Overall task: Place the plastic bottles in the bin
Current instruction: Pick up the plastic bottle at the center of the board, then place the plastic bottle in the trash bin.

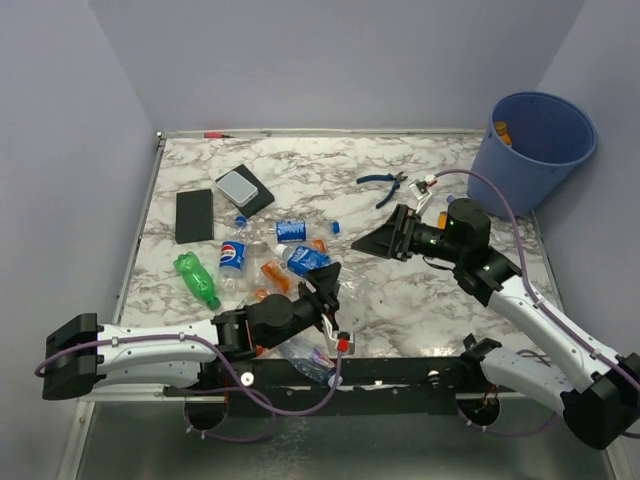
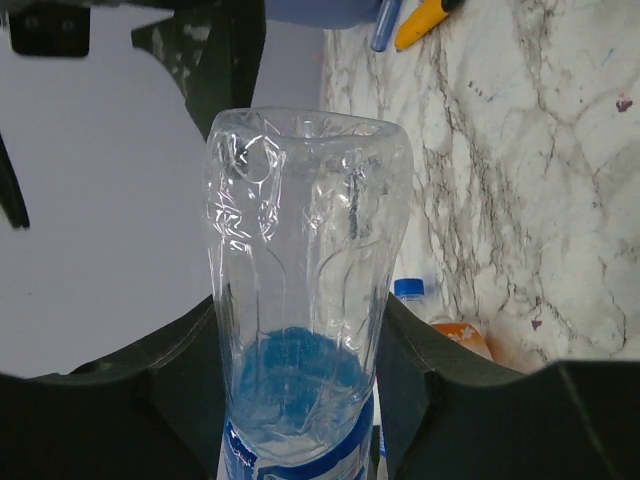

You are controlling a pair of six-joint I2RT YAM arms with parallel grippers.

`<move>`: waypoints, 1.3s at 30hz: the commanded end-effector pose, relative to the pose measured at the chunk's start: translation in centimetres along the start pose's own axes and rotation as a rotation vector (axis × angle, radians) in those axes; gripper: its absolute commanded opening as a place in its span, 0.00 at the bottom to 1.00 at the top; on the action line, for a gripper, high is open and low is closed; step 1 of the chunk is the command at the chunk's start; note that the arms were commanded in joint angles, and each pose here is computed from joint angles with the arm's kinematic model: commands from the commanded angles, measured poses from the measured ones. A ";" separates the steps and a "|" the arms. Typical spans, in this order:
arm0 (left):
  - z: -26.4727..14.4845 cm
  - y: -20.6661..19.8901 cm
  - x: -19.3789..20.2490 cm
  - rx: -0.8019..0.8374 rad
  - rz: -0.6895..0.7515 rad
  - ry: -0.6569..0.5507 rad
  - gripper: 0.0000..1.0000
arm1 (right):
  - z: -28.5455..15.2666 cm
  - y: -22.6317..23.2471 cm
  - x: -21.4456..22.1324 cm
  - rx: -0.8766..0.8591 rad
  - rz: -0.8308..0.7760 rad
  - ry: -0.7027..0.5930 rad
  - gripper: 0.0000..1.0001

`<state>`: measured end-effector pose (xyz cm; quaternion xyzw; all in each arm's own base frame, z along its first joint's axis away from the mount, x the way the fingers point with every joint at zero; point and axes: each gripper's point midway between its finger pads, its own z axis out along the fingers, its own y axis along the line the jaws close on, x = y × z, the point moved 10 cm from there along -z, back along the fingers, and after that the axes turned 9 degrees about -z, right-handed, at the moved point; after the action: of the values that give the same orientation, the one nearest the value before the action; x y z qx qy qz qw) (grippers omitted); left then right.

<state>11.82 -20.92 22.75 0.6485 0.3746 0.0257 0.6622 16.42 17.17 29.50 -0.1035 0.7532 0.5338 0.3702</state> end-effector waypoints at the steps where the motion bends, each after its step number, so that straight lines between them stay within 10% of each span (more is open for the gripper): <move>1: 0.6 0.4 -1.8 0.009 0.211 -0.010 0.04 | 0.6 0.4 0.0 -0.156 -0.062 0.097 0.93; 39: -1.8 -3.1 -5.9 0.285 0.451 -0.107 0.00 | 11.1 1.4 5.6 -0.117 -0.277 0.625 0.85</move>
<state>5.31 -23.10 21.64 0.8102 0.1825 0.0793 0.5513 16.91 28.03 25.88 -0.3645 0.7610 0.5006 0.1934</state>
